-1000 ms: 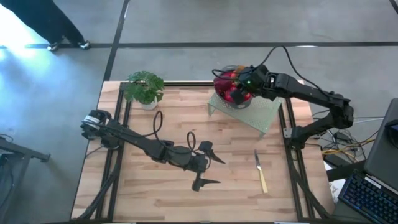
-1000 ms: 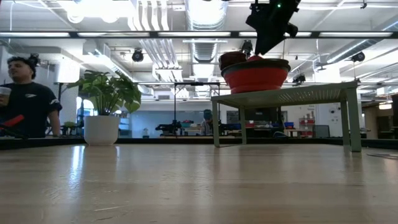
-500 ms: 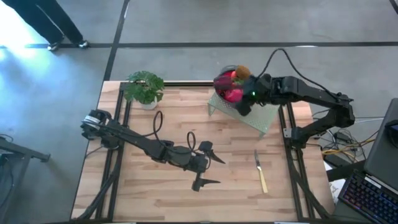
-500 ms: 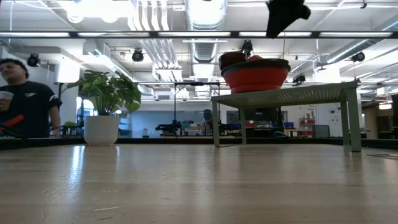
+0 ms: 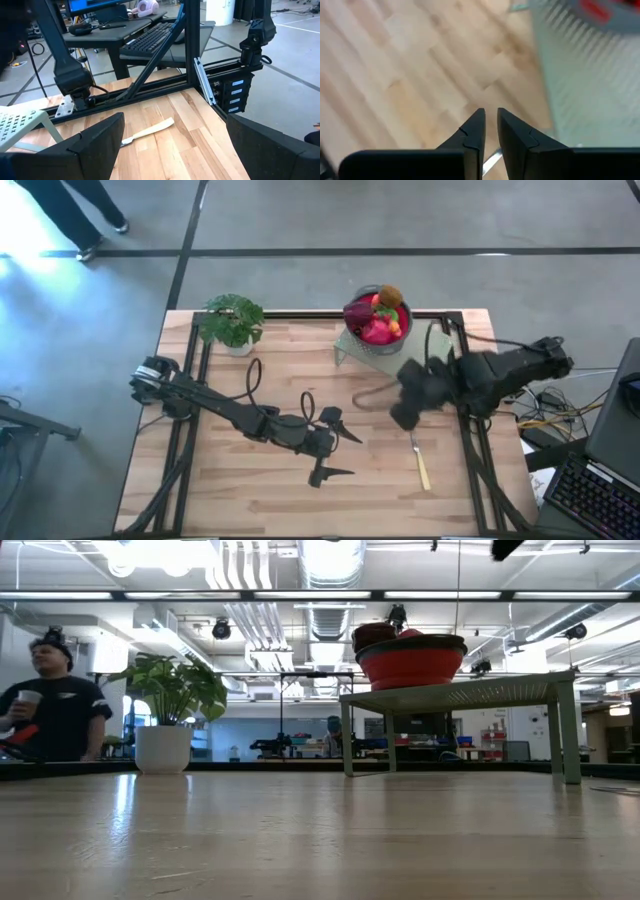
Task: Pick & Place Fruit
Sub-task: Put the yellow knife on the shelf
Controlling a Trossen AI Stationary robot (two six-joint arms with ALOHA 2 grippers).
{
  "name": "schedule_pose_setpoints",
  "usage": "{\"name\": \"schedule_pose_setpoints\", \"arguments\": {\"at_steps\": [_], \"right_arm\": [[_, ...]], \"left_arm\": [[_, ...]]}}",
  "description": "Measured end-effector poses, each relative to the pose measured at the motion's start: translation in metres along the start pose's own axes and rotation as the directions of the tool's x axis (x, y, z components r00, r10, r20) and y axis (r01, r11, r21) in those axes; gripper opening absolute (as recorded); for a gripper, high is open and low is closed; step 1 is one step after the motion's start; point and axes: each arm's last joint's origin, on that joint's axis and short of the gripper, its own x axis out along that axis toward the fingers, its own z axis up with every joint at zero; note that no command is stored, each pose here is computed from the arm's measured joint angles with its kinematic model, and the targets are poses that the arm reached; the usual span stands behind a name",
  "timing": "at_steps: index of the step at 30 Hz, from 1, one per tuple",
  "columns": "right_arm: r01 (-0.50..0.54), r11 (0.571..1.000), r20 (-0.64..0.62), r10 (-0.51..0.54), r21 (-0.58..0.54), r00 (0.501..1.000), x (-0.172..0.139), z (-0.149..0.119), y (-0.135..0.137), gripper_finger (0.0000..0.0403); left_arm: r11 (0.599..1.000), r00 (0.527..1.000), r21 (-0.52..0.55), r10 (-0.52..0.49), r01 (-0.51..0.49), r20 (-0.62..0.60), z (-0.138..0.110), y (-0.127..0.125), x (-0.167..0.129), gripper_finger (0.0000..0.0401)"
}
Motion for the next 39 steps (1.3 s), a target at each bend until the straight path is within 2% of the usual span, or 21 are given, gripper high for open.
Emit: {"name": "schedule_pose_setpoints", "arguments": {"at_steps": [7, 15, 20, 27, 39], "right_arm": [[-0.014, 0.999, -0.048, 0.016, 0.045, 0.999, 0.002, -0.055, 0.025, 0.005], [0.072, 0.981, -0.17, -0.041, 0.182, 0.985, 0.018, -0.117, 0.041, 0.0072], [0.158, 0.965, -0.247, -0.105, 0.209, 0.963, 0.03, -0.148, 0.05, 0.0096], [0.236, 0.943, -0.302, -0.16, 0.234, 0.94, 0.049, -0.174, 0.069, 0.0137], [0.263, 0.944, -0.359, -0.179, 0.201, 0.916, 0.09, -0.201, 0.1, 0.0203]], "left_arm": [[1.0, 1.0, 0.0, 0.0, 0.0, 0.0, 0.0, 0.0, 0.0, 0.0355], [1.0, 1.0, 0.0, 0.0, 0.0, 0.0, 0.0, 0.0, 0.0, 0.0356], [1.0, 1.0, 0.0, 0.0, 0.0, 0.0, 0.0, 0.0, 0.0, 0.0355], [1.0, 1.0, 0.0, 0.001, -0.001, 0.0, 0.0, 0.0, 0.0, 0.0355], [1.0, 1.0, 0.0, 0.001, -0.001, 0.0, 0.0, 0.0, 0.0, 0.0355]]}}
